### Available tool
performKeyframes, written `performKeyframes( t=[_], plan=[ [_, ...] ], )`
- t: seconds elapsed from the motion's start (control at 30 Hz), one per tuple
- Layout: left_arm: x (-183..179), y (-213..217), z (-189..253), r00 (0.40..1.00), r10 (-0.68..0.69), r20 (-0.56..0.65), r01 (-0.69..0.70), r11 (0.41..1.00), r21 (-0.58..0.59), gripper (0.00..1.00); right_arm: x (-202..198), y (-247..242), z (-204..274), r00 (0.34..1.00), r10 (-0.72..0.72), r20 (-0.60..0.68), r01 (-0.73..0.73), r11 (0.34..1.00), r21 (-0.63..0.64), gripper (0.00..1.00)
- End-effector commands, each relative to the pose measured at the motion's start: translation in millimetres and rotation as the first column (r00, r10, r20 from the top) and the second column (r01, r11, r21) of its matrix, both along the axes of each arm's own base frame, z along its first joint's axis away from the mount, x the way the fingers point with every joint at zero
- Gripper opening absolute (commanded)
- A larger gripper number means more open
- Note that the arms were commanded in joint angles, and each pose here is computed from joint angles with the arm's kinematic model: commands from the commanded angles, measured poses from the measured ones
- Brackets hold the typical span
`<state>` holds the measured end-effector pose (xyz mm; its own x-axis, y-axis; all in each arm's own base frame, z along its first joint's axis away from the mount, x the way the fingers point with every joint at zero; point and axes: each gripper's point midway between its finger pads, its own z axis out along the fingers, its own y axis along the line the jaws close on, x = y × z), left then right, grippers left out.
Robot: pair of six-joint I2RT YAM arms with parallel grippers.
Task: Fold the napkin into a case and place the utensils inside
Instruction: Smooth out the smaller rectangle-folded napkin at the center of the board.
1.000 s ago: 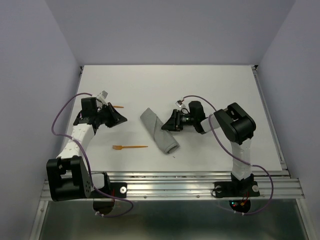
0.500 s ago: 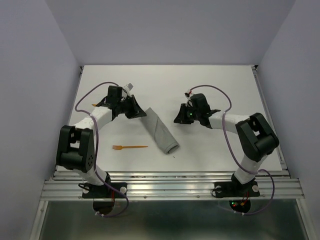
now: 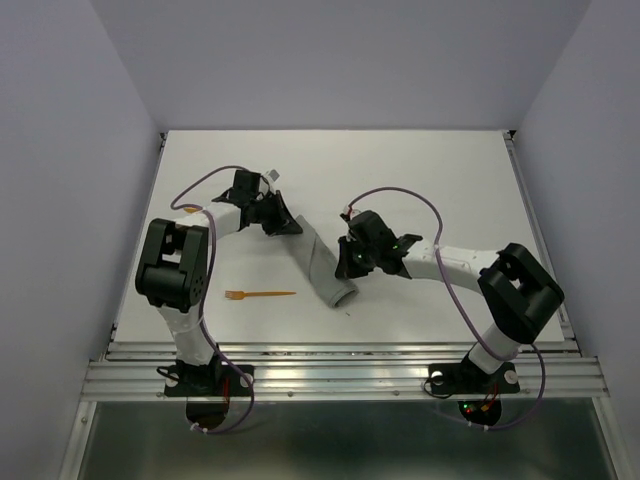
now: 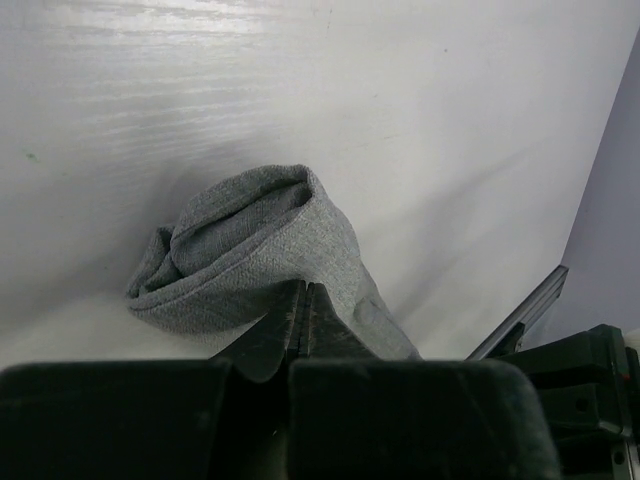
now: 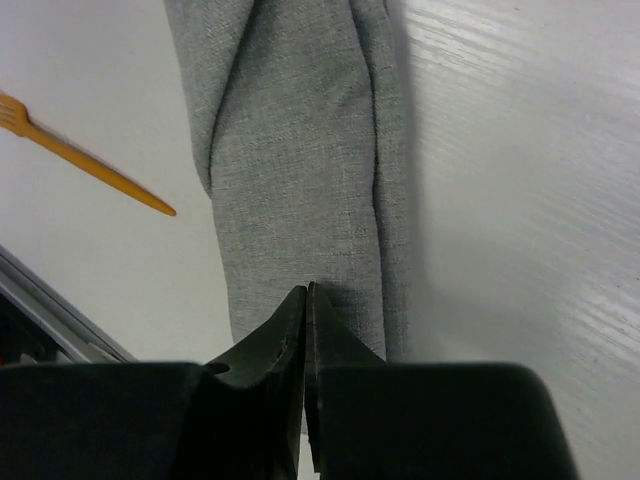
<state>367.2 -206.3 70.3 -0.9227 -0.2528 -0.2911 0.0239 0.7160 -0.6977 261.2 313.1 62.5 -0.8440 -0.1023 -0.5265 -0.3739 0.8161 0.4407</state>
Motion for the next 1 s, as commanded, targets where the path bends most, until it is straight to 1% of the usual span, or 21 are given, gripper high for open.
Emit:
performKeyframes(
  t=[0.0,0.07,0.17,0.23,0.27,0.37,0.4,0.43,0.57,0.7,0.83,0.97],
  plan=[
    [18.8,-11.0,10.2,0.999,-0.013,0.048,0.015,1.000,-0.025,0.00,-7.4,-18.7,-11.2,0.998,-0.060,-0.024,0.058,0.996,-0.062,0.05],
    [28.4,-15.3,12.9,0.998,-0.006,0.069,0.009,0.999,-0.039,0.00,-9.2,-25.7,-19.4,0.997,-0.079,-0.028,0.076,0.993,-0.088,0.04],
    [35.7,-22.3,7.1,0.998,-0.012,0.063,0.014,0.999,-0.038,0.00,-12.3,-39.7,-38.7,0.994,-0.101,-0.038,0.094,0.983,-0.160,0.01],
    [39.6,-27.4,1.4,0.998,-0.016,0.054,0.018,0.999,-0.036,0.00,-13.5,-44.2,-45.9,0.993,-0.111,-0.043,0.101,0.978,-0.183,0.01],
    [40.5,-28.6,-4.5,0.999,-0.014,0.039,0.015,0.999,-0.036,0.00,-13.4,-44.1,-45.4,0.993,-0.111,-0.042,0.102,0.978,-0.182,0.01],
    [45.5,-32.6,-4.7,0.999,-0.015,0.040,0.017,0.999,-0.037,0.00,-16.4,-36.0,-33.1,0.996,-0.082,-0.015,0.079,0.984,-0.159,0.01],
    [45.9,-33.7,-5.2,0.999,-0.017,0.036,0.019,0.999,-0.042,0.00,-13.4,-39.0,-30.6,0.995,-0.094,0.015,0.095,0.979,-0.180,0.01],
    [46.4,-34.6,-3.5,0.999,-0.019,0.040,0.020,0.999,-0.043,0.00,-10.8,-38.7,-24.9,0.995,-0.098,0.030,0.102,0.979,-0.175,0.01],
    [46.7,-35.3,9.8,0.998,-0.018,0.063,0.021,0.999,-0.044,0.00,-7.4,-27.3,9.2,0.990,-0.095,0.106,0.108,0.985,-0.133,0.01],
    [47.2,-33.4,34.1,0.993,-0.015,0.117,0.020,0.999,-0.044,0.00,-16.6,-10.0,22.6,0.989,-0.058,0.134,0.074,0.990,-0.120,0.01],
    [39.2,-28.7,42.4,0.993,-0.015,0.116,0.018,1.000,-0.025,0.00,-34.6,5.5,15.7,0.993,-0.015,0.114,0.031,0.990,-0.136,0.01],
    [34.0,-23.9,37.8,0.993,-0.011,0.114,0.011,1.000,-0.002,0.00,-44.1,9.0,-3.1,0.997,-0.010,0.080,0.021,0.989,-0.145,0.01]
  ],
)
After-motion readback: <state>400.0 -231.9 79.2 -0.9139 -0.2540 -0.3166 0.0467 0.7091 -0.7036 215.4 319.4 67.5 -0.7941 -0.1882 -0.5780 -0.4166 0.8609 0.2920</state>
